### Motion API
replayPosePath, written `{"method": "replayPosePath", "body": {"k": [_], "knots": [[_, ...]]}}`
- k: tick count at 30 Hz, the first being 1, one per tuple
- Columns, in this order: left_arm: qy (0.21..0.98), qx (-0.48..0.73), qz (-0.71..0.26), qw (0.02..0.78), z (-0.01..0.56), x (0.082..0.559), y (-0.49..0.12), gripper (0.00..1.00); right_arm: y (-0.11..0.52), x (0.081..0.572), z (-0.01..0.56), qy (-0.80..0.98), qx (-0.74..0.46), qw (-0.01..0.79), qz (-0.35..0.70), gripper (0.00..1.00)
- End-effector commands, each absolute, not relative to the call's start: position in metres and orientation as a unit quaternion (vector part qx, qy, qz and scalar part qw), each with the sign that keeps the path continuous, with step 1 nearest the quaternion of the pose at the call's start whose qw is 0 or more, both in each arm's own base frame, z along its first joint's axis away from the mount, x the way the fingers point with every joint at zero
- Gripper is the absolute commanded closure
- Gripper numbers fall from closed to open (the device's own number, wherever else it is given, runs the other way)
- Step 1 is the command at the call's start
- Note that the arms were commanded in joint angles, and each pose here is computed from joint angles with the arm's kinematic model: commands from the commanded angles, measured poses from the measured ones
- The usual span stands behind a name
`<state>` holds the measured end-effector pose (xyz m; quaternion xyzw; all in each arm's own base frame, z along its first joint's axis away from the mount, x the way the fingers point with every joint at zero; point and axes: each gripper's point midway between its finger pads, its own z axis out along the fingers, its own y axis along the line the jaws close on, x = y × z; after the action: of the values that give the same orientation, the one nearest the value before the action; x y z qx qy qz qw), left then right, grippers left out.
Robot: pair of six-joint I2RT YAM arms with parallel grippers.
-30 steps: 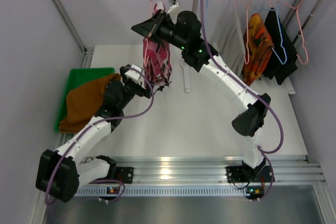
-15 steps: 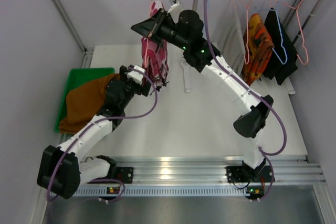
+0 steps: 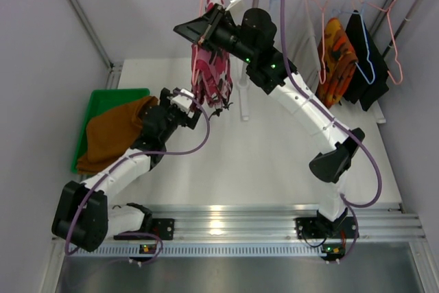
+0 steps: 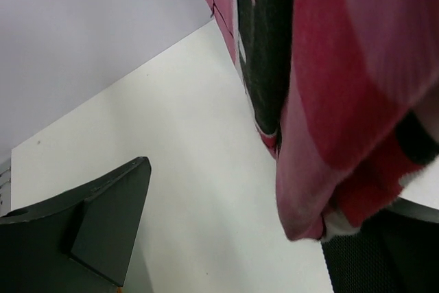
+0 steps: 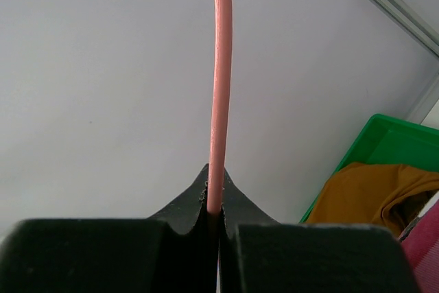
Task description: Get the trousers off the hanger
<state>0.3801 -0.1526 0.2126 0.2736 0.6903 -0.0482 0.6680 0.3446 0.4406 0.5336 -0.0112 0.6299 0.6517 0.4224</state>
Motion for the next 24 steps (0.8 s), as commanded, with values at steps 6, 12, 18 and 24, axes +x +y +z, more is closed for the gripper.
{"method": "replayPosePath", "body": {"k": [6,12,18,24], "knots": [[0.644,0.223,-0.104,0.724,0.283,0.390,-0.166,0.01,0.403,0.288,0.637,0.510,-0.050,0.478,0.714,1.00],[0.646,0.180,-0.109,0.733,0.298,0.395,-0.163,0.01,0.407,0.296,0.628,0.529,-0.029,0.465,0.710,1.00],[0.637,0.203,-0.123,0.734,0.307,0.384,-0.175,0.01,0.402,0.307,0.632,0.526,-0.007,0.477,0.705,1.00],[0.633,0.215,-0.115,0.735,0.297,0.377,-0.183,0.01,0.402,0.310,0.634,0.523,0.003,0.473,0.709,1.00]]}}
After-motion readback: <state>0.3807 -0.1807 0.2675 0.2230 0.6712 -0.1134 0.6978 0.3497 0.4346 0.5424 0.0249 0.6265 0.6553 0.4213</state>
